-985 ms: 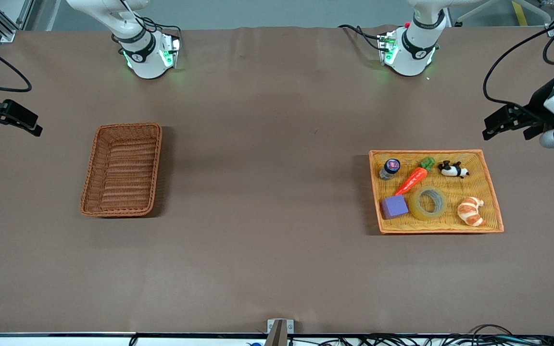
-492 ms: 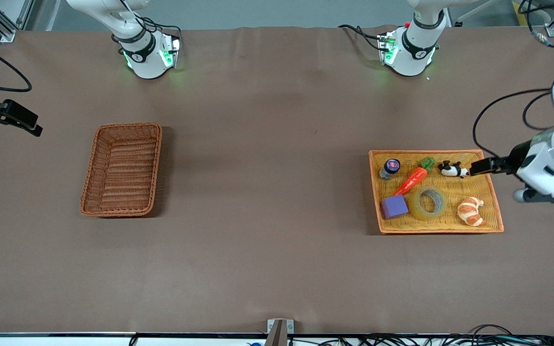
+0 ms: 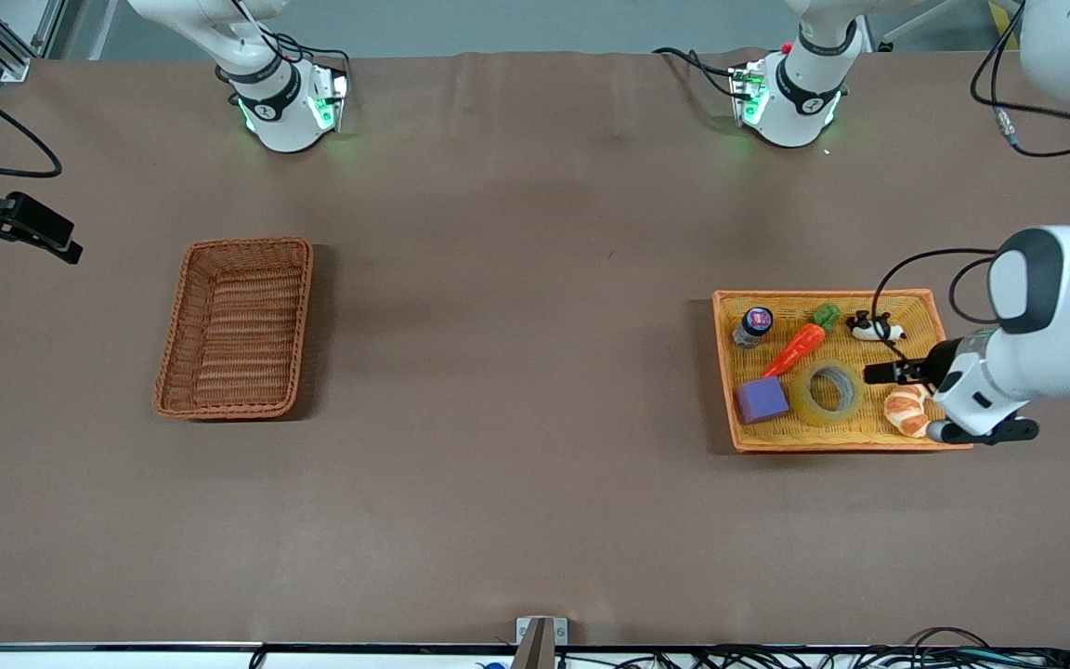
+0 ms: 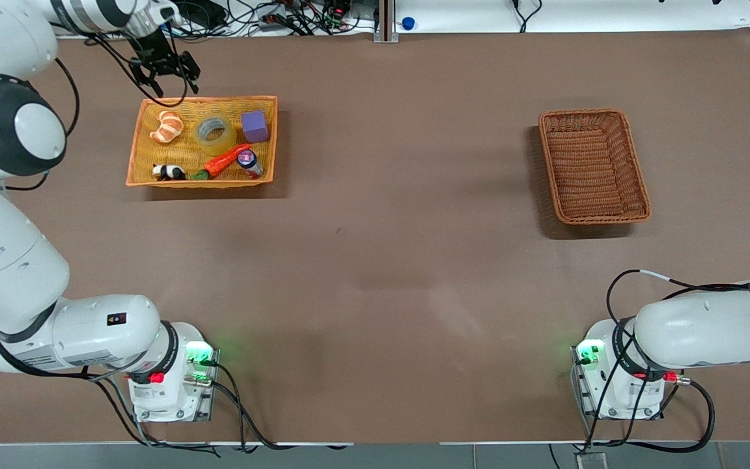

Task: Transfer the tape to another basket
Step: 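Reach the left gripper down to the yellow tape roll in the tray, then close the left gripper on the tape roll's rim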

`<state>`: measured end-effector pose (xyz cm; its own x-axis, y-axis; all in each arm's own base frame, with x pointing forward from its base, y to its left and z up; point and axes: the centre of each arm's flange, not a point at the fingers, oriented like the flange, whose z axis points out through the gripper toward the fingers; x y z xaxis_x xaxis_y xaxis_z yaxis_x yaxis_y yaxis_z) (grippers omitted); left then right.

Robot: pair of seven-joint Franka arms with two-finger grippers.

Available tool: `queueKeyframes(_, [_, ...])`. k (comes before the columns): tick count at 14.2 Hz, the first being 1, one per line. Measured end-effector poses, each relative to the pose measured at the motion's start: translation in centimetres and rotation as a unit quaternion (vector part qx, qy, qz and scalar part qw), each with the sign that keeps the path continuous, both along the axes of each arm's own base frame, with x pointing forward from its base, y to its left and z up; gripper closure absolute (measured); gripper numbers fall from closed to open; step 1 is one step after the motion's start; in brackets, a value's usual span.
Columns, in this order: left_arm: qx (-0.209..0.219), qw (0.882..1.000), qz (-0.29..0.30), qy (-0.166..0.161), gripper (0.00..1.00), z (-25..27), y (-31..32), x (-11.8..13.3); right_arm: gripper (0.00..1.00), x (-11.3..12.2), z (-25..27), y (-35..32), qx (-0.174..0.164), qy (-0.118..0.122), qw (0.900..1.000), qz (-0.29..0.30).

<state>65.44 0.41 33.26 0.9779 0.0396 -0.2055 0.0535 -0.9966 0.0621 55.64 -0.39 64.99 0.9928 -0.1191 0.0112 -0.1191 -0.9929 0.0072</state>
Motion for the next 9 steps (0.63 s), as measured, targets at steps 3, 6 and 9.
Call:
queueKeyframes(3, [-0.003,1.0,0.003,0.003,0.0,-4.4,0.0,0.2,0.0,0.0,0.0,0.0,0.0,0.0,1.0,0.0])
queueKeyframes(6, [0.003,1.0,0.0,0.003,0.01,-8.2,0.4,-0.2,0.0,0.0,0.0,0.0,0.0,0.0,1.0,0.0])
queueKeyframes(9, [0.005,1.0,-0.002,0.013,0.04,-11.1,0.5,-0.5,0.0,0.0,0.0,0.0,0.0,-0.001,1.0,0.0])
